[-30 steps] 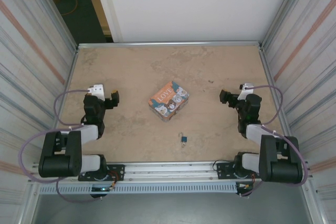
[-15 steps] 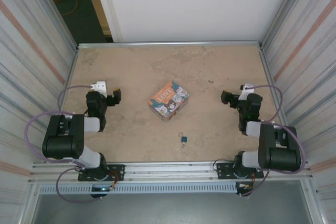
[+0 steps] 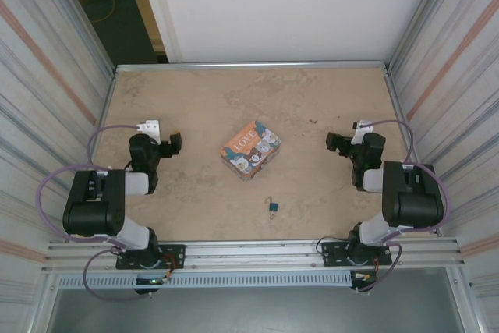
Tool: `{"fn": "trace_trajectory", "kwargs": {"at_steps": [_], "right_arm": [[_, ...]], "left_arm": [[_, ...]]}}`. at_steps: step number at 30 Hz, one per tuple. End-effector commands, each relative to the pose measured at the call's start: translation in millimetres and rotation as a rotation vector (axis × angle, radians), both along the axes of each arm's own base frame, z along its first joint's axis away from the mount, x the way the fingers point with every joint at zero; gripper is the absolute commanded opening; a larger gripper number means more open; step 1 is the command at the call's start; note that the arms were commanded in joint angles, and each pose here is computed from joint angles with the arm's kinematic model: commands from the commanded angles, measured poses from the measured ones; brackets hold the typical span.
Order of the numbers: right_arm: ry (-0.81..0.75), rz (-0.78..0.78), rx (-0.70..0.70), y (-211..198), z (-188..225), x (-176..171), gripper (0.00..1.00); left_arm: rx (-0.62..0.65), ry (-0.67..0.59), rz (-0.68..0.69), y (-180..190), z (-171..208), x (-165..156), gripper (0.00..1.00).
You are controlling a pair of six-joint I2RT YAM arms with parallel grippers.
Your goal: Unlock the padlock with the key
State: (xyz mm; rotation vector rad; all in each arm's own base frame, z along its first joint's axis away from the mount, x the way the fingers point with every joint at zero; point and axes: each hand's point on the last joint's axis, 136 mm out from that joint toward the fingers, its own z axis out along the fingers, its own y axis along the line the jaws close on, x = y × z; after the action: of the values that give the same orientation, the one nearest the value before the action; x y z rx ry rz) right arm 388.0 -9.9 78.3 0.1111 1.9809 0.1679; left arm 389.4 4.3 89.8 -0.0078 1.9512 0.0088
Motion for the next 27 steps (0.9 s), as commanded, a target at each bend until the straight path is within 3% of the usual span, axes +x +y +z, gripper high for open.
{"fn": "trace_trajectory", "kwargs": {"at_steps": [1,27], "right_arm": [[0.006,-0.040,-0.061,-5.1,2.4,6.7,0.99],[0.009,-0.046,-0.078,-4.0,2.5,6.9,0.99]], "left_arm": [[0.016,-0.007,-0.011,-1.9,3.4,3.4,0.99],[0.064,0.008,-0.030,-10.2,2.5,6.3,0.99]]}}
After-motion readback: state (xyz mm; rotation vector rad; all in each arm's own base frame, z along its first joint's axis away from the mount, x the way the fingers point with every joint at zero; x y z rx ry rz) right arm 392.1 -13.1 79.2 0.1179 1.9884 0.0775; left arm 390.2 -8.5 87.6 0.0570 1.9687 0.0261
